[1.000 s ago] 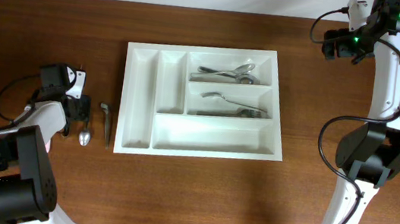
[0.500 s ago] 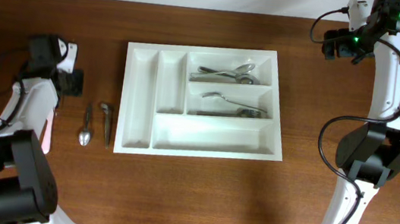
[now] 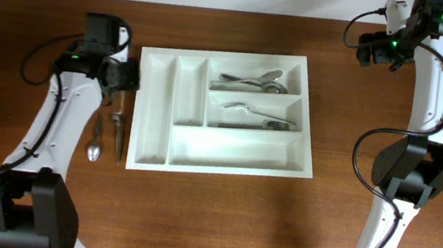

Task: Pack container
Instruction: 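Place the tongs into the tray's long left compartment with the left gripper, then return the left gripper to the cutlery and grasp a silver spoon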

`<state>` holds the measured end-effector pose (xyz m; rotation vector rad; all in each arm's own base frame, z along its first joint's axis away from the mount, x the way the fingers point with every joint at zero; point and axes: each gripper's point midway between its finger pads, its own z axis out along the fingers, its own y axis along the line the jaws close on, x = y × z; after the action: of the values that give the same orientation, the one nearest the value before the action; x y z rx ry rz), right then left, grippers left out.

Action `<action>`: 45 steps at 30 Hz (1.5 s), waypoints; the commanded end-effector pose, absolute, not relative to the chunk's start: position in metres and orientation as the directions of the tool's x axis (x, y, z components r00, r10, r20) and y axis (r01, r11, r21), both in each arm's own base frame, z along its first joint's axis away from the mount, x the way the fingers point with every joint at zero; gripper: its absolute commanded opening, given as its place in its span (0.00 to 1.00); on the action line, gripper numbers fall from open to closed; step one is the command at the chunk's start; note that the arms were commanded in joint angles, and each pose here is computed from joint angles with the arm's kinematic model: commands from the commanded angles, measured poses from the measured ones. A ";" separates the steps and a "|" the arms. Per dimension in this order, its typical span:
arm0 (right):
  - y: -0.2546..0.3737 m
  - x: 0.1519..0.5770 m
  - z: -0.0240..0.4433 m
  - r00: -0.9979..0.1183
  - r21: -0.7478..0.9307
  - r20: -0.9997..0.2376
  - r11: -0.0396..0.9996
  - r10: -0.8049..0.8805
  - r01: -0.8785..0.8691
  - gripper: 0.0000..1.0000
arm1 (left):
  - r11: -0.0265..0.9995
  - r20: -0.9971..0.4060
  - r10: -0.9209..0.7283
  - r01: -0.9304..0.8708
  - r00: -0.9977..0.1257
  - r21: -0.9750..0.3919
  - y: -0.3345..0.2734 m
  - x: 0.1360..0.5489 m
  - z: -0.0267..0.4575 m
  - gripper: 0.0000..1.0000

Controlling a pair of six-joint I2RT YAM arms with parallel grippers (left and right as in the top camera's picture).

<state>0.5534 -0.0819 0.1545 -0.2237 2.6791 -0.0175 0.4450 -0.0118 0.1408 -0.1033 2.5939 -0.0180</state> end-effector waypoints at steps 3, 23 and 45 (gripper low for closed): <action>-0.082 0.553 0.182 -0.862 -0.071 -0.480 0.986 -0.164 -0.148 0.99 | 0.984 -0.483 -0.162 -0.106 -0.861 -0.142 -0.049 0.444 0.135 0.02; -0.082 0.553 0.182 -0.862 -0.070 -0.480 0.986 -0.164 -0.148 0.99 | 0.990 -0.342 -0.119 -0.083 -0.932 -0.116 -0.078 0.441 0.062 0.63; -0.082 0.553 0.182 -0.862 -0.071 -0.480 0.986 -0.164 -0.148 0.98 | 0.953 -0.360 -0.211 -0.273 -0.909 0.129 0.051 0.384 0.198 0.73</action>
<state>0.5535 -0.0819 0.1546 -0.2237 2.6788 -0.0177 0.3950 0.0313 0.2080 -0.3488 2.7052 0.1764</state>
